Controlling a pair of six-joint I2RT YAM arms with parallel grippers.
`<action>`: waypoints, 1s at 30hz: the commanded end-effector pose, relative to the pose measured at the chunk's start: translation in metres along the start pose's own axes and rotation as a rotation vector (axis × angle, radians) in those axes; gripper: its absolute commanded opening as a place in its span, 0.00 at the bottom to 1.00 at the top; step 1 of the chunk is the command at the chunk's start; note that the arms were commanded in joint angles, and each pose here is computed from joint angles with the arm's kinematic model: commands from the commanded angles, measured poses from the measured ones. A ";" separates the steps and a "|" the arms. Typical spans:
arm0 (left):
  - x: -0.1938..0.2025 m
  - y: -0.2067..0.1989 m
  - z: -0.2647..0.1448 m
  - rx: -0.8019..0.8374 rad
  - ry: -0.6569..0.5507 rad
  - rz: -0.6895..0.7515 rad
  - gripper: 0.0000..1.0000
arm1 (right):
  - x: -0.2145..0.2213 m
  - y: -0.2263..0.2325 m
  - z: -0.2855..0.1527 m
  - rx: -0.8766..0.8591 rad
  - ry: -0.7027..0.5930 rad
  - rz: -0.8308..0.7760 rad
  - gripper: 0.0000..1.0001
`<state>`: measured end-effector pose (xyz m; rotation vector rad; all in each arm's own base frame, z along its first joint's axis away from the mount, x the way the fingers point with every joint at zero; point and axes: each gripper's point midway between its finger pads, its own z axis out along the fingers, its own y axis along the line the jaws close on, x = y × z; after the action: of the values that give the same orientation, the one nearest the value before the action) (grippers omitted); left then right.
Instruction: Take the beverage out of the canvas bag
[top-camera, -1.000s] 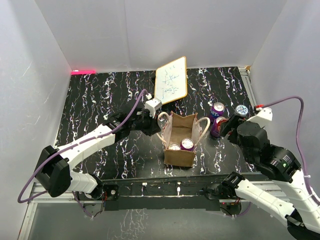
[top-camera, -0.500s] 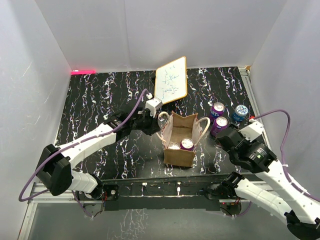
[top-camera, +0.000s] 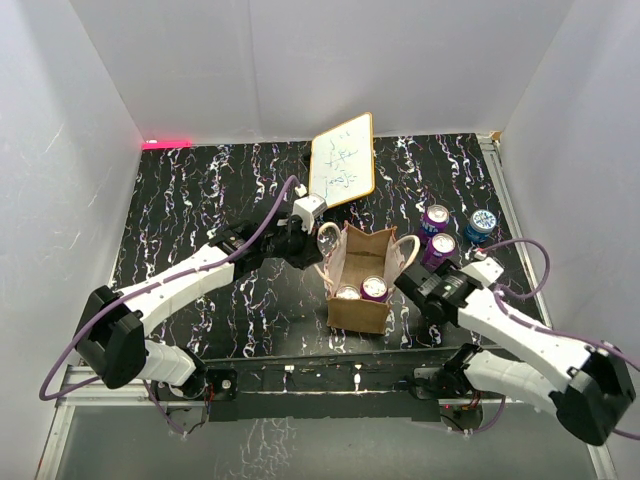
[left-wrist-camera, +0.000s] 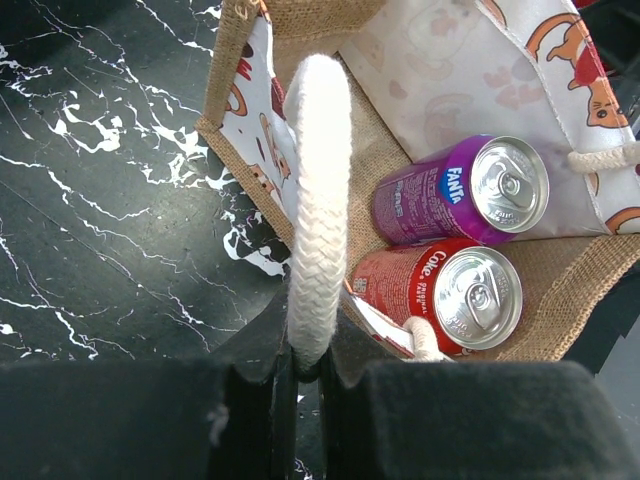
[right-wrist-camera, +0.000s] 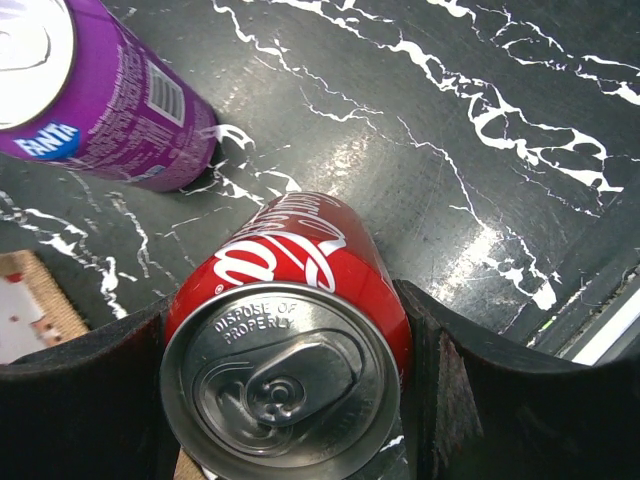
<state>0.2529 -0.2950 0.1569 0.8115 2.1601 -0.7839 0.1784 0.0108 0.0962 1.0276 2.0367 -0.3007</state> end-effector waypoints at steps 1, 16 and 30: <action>-0.006 -0.006 -0.007 0.024 -0.026 0.000 0.00 | -0.023 0.019 0.006 0.010 -0.132 0.081 0.08; -0.008 -0.005 -0.010 0.011 -0.035 0.004 0.00 | -0.009 0.043 0.033 -0.024 -0.053 0.043 0.12; -0.008 -0.005 -0.010 0.013 -0.034 0.004 0.00 | -0.001 0.036 0.042 0.005 0.029 0.016 0.65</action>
<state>0.2515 -0.2957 0.1610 0.8070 2.1518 -0.7979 0.2185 0.0075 0.0669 1.0510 2.0881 -0.3406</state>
